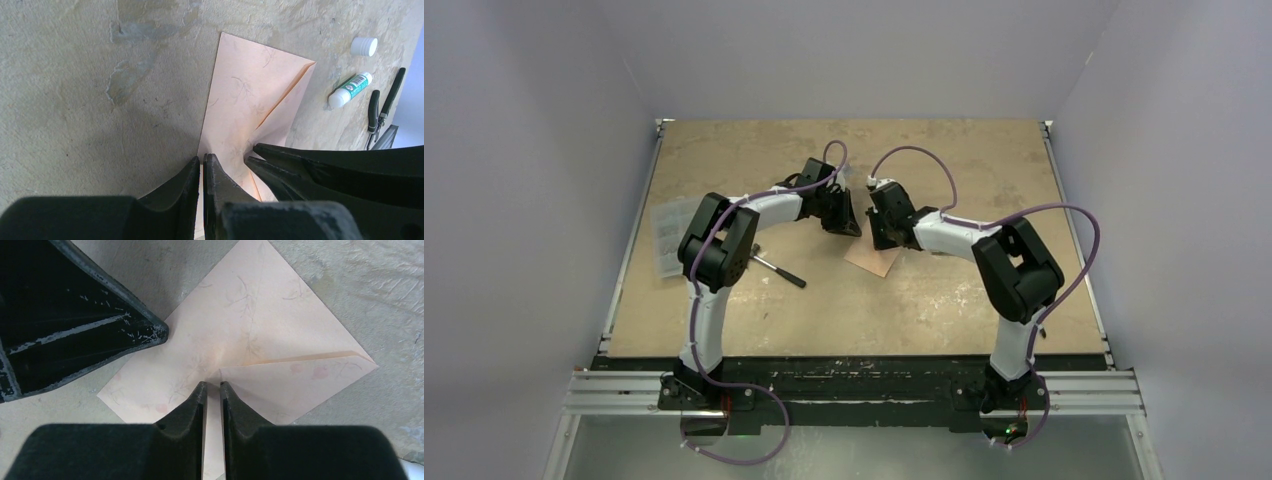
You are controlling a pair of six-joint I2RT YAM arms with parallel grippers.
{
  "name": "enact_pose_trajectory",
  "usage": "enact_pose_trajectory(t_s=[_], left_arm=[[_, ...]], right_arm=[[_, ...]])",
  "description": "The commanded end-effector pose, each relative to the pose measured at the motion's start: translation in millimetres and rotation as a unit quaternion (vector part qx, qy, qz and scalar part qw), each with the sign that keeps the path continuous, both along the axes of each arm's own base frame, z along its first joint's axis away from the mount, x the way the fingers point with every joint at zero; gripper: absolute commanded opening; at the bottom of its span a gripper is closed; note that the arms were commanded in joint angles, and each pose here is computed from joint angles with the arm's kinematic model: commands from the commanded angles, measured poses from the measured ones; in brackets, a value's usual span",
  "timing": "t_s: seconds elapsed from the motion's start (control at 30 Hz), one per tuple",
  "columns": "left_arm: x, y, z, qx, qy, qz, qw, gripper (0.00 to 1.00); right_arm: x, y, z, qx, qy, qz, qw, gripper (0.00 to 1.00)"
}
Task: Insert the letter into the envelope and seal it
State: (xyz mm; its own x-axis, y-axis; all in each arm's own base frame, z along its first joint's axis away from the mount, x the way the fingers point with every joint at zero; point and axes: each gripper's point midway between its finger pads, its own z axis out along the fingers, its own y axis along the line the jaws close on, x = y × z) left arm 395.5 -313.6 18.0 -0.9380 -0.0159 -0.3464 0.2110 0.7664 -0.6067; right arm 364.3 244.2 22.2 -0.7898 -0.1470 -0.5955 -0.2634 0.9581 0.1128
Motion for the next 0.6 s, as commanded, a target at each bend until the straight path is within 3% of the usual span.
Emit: enact_pose_trajectory(t_s=[0.0, 0.3, 0.57], left_arm=[[-22.6, 39.5, -68.8, 0.111, 0.052, 0.030, 0.992, 0.08], [-22.7, 40.7, -72.9, 0.116, 0.056, 0.036, 0.991, 0.07], [-22.9, 40.9, -72.1, 0.116, 0.056, 0.039, 0.991, 0.06]], right_arm=[[-39.3, -25.4, -24.2, -0.067, 0.063, 0.029, 0.995, 0.18], [-52.6, -21.2, -10.8, -0.053, 0.071, 0.074, 0.993, 0.15], [-58.1, -17.0, -17.4, -0.061, 0.073, 0.099, 0.991, 0.22]])
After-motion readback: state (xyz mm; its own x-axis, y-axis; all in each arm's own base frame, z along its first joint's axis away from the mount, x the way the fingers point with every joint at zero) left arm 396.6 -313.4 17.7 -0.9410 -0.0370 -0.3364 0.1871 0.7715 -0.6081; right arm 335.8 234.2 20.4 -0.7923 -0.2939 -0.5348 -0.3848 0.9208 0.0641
